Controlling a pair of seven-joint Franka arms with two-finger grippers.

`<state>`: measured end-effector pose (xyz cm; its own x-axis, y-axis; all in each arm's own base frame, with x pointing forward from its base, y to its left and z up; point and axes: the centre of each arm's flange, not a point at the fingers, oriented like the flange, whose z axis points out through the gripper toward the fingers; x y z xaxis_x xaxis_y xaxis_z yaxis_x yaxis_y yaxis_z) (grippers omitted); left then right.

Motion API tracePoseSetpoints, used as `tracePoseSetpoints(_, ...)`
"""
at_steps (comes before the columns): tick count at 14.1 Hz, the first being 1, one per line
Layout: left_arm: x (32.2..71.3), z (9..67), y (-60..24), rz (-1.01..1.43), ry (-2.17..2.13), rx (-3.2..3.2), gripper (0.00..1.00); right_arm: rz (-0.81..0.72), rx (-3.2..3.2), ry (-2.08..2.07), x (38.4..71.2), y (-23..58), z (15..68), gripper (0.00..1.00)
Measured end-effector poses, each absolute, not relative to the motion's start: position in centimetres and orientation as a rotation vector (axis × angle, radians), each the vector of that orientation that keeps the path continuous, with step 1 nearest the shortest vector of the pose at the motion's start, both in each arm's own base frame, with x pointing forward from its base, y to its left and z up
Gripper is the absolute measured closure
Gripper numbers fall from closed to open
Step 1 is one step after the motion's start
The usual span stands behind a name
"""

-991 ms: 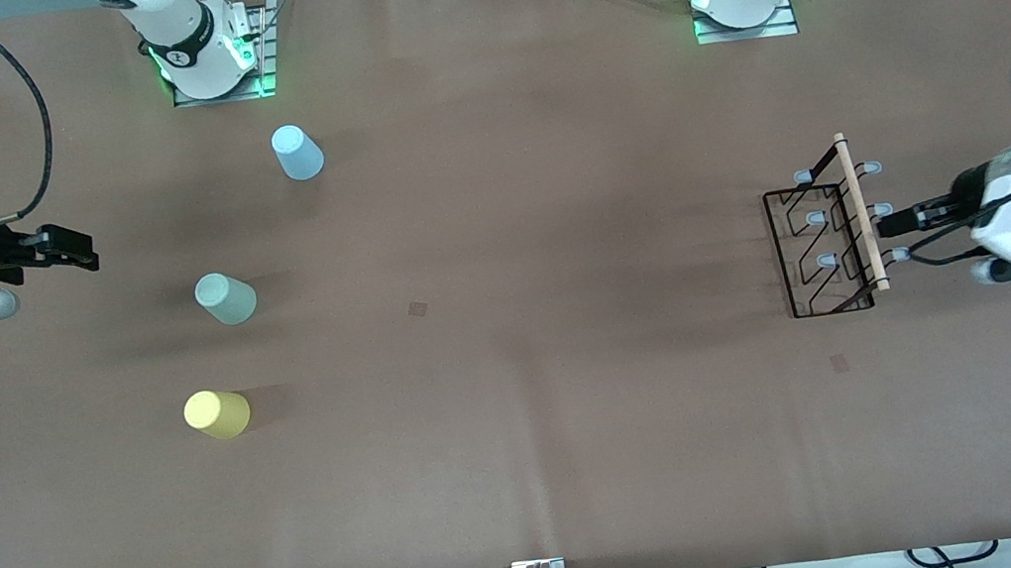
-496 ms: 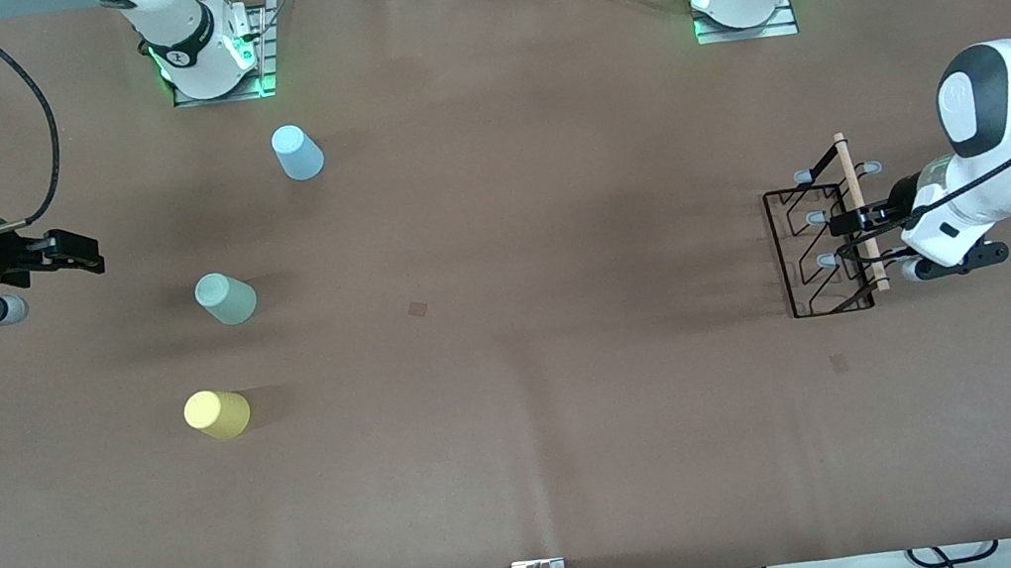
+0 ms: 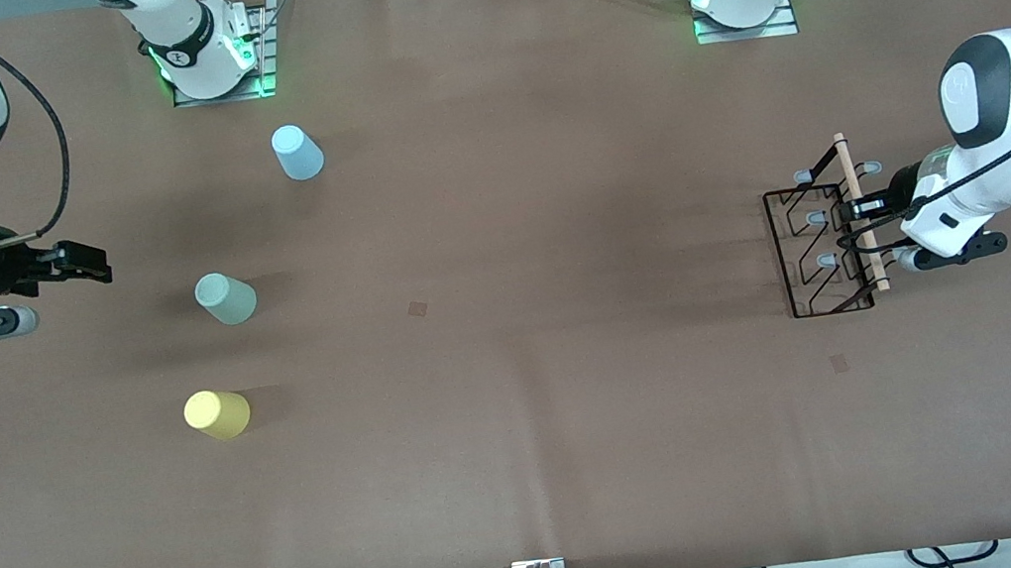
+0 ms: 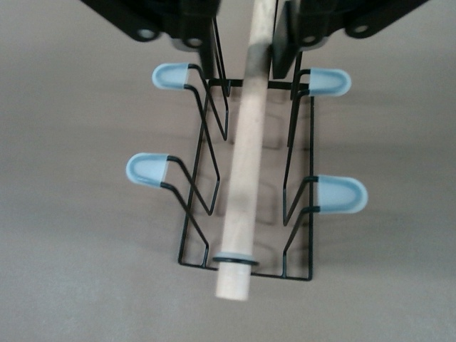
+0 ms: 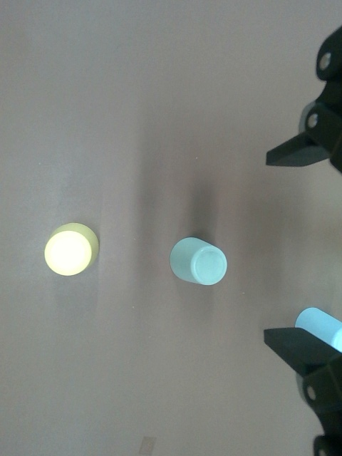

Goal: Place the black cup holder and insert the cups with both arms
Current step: 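Grasp the rack handle with the left gripper while the right gripper grasps the teal cup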

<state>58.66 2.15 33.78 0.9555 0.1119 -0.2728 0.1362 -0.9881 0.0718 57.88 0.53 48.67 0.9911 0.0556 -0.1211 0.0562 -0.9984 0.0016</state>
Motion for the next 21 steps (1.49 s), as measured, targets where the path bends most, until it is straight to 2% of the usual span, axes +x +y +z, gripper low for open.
tracePoseSetpoints(5, 58.3, 33.6, 4.2, -0.432, 0.203, 3.006, 0.71, -0.272, 3.122, 0.106, 57.8, 2.1, 44.9, 0.0)
tracePoseSetpoints(7, 58.2, 33.6, 4.9, -0.432, 0.207, 3.003, 0.82, -0.293, 3.115, 0.129, 58.2, 4.0, 43.2, 0.0)
tracePoseSetpoints(11, 58.1, 33.5, 5.0, -0.437, 0.209, 3.001, 0.82, -0.299, 3.109, 0.157, 58.1, 6.0, 38.3, 0.0)
tracePoseSetpoints(15, 58.1, 33.4, 5.1, -0.437, 0.208, 3.0, 0.85, -0.323, 3.106, 0.154, 56.3, 5.7, 31.8, 0.0)
tracePoseSetpoints(21, 58.3, 33.8, 5.1, -0.43, 0.211, 3.001, 0.85, -0.426, 3.148, 0.075, 55.9, 5.6, 26.8, 0.0)
